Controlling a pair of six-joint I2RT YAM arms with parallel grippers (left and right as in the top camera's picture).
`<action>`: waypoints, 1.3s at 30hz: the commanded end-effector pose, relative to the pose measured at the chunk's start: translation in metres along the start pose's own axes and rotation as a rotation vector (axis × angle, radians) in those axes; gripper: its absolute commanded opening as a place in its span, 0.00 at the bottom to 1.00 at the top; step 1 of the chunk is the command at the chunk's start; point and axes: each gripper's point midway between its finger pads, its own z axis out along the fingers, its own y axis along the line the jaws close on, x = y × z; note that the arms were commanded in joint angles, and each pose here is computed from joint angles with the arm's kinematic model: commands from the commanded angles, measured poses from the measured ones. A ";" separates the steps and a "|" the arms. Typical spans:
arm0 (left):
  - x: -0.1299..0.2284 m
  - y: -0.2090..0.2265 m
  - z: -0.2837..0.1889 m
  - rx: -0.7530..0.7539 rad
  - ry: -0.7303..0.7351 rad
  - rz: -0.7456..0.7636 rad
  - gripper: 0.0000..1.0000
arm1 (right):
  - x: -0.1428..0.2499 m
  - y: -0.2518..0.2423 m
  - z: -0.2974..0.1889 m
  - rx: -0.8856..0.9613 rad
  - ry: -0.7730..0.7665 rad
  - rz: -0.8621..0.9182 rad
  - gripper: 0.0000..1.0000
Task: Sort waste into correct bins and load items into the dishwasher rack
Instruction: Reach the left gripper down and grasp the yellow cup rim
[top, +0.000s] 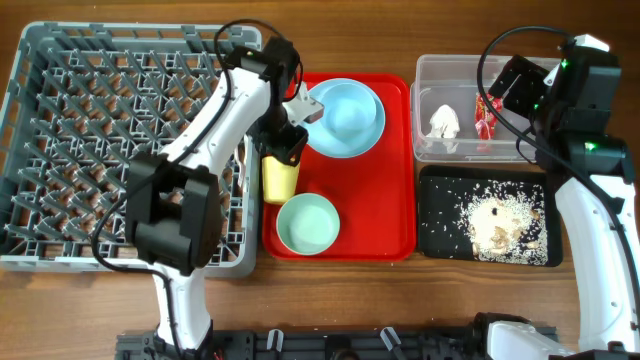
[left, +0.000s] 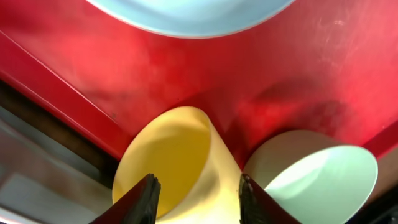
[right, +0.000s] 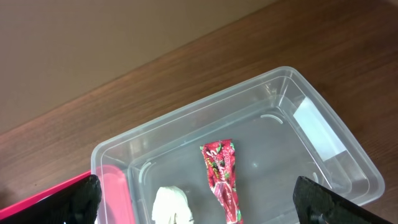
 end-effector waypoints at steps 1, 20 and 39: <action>0.008 -0.007 0.004 0.039 0.038 0.009 0.41 | 0.001 0.001 0.001 -0.007 0.004 -0.015 1.00; 0.052 -0.055 -0.008 0.245 0.230 -0.192 0.31 | 0.001 0.001 0.001 -0.007 0.005 -0.015 1.00; 0.072 -0.097 -0.010 0.232 0.386 -0.262 0.31 | 0.001 0.001 0.001 -0.007 0.005 -0.015 1.00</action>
